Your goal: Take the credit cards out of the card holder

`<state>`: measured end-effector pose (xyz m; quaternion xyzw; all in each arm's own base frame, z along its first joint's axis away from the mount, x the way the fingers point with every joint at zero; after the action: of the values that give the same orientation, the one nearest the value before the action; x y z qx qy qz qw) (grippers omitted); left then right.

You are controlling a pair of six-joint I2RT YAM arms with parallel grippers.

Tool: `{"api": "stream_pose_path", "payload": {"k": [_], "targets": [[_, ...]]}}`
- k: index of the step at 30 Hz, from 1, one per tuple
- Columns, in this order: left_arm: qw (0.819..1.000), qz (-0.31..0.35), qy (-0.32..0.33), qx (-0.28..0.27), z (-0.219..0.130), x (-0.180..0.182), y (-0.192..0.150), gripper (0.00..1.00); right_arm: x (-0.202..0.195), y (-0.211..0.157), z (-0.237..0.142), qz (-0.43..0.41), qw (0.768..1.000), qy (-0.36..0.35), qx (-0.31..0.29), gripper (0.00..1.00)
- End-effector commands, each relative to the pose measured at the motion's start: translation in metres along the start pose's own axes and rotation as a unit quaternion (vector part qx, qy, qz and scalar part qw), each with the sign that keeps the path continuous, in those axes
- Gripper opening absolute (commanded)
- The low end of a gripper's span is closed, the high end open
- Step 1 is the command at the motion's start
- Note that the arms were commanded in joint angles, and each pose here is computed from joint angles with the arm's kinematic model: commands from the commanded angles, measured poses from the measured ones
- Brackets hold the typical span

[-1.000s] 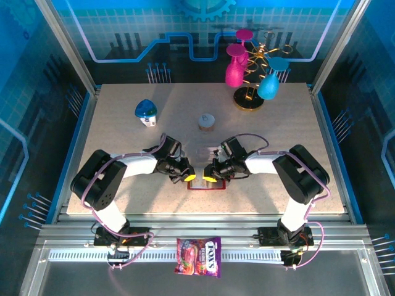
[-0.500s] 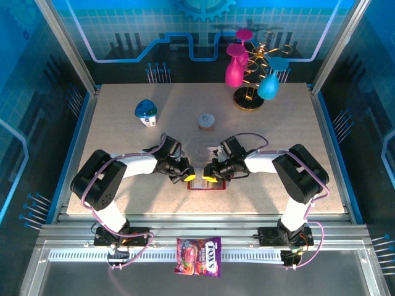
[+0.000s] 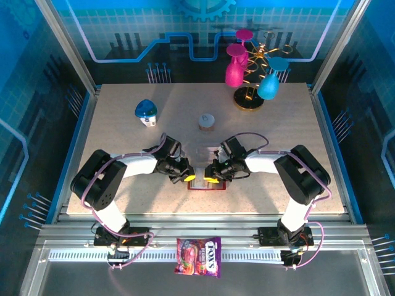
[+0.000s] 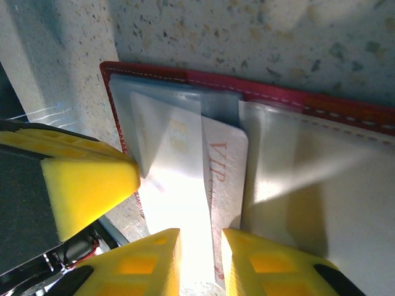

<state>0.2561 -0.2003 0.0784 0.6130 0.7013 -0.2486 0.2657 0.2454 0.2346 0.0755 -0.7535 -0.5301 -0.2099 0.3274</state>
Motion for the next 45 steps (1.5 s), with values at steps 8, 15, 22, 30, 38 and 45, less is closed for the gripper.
{"api": "stream_pose_path", "payload": {"k": [8,15,22,30,38,45], "targets": [[1.000,-0.003,0.010,0.008,-0.001,0.004,0.001,0.08,0.003,0.002,-0.008,-0.004,1.000,-0.007,-0.009,0.27],[1.000,0.002,0.009,0.008,-0.003,0.000,0.002,0.08,0.003,0.006,-0.008,-0.005,1.000,-0.006,-0.010,0.27],[1.000,-0.001,0.008,0.009,-0.004,0.000,0.001,0.08,0.003,0.010,-0.010,-0.004,1.000,-0.002,-0.011,0.27],[0.999,0.025,0.021,0.010,-0.013,-0.012,0.003,0.06,0.007,0.006,-0.020,-0.008,1.000,0.025,-0.011,0.27],[0.999,0.037,0.025,0.026,-0.008,-0.020,-0.001,0.05,-0.002,0.005,-0.024,0.001,0.999,0.045,-0.016,0.27],[0.998,0.037,0.033,0.041,0.003,-0.017,-0.004,0.05,-0.009,0.005,-0.021,0.006,0.999,0.051,-0.017,0.26]]}}
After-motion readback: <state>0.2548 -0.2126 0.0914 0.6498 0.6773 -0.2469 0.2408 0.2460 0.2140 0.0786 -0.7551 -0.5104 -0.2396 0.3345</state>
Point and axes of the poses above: each hand's point on the last joint's axis, 136 mm out from that joint toward the fingers, its own z axis out along the fingers, its own x axis along the line the jaws close on, y = z × x, the point moved 7 cm from there along -z, back along the fingers, and after that the axes turned 15 degrees about z, right-handed, at the moved point
